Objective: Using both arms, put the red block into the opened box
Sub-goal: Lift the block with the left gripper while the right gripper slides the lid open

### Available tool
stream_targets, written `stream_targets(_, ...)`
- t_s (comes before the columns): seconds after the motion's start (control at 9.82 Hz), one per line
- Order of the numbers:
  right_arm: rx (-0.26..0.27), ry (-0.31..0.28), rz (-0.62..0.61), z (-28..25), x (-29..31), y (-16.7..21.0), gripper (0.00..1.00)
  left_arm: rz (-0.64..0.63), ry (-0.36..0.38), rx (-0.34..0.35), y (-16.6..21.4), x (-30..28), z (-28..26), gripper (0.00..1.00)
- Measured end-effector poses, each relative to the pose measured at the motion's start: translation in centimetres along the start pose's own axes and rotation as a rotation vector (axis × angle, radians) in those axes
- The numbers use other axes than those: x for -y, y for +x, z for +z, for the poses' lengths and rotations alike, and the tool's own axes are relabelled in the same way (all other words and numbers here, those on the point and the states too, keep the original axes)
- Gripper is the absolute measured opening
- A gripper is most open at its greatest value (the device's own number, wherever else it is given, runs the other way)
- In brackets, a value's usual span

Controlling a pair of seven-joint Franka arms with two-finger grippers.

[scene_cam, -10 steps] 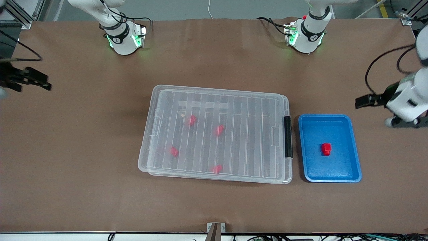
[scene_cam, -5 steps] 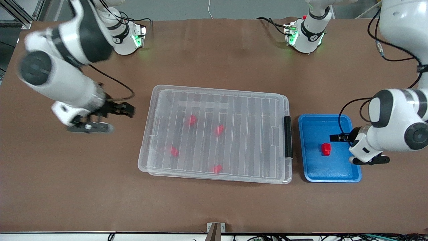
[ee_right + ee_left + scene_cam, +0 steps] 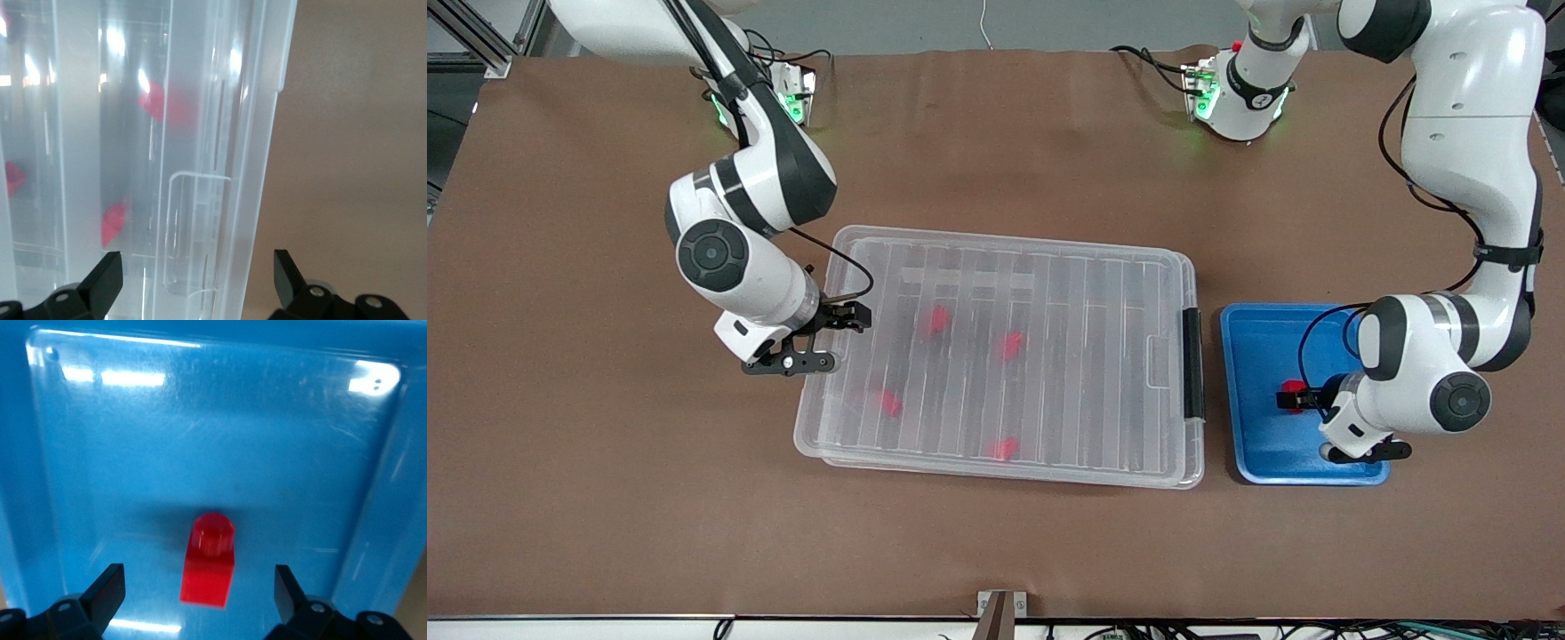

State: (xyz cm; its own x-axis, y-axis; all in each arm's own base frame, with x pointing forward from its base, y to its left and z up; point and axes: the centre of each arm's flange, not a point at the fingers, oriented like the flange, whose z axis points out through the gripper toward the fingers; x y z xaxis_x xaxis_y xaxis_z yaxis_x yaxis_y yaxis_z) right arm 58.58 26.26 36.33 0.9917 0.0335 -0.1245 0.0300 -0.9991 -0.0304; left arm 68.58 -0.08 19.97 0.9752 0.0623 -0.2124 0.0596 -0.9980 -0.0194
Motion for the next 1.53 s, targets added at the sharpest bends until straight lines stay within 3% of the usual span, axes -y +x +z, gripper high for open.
stream_targets(0.2, 0.009, -0.034, -0.013, 1.7, -0.4, -0.5, 1.00, 0.004, -0.002, 0.006, 0.1, -0.3, 1.2, 0.89)
stream_targets(0.51, 0.000, -0.049, -0.018, 1.9, -0.8, -0.6, 1.00, 0.007, -0.003, 0.009, 0.1, -0.5, 1.4, 0.40)
stream_targets(0.61, -0.001, -0.061, -0.019, 1.9, -1.8, -0.3, 1.00, 0.009, -0.004, 0.006, 0.2, -0.7, 1.2, 0.35)
stream_targets(0.81, 0.014, -0.072, -0.029, 2.0, -5.4, 0.4, 1.00, 0.026, -0.011, 0.005, 0.1, -1.9, -1.1, 0.35)
stream_targets(1.22, 0.068, -0.073, -0.056, 1.3, -13.7, 1.4, 1.00, 0.052, -0.023, 0.004, -4.7, -6.8, -15.9, 0.35)
stream_targets(1.53, 0.090, -0.065, -0.066, 1.2, -18.2, 1.8, 1.00, -0.015, -0.068, -0.002, -9.4, -17.6, -20.2, 0.35)
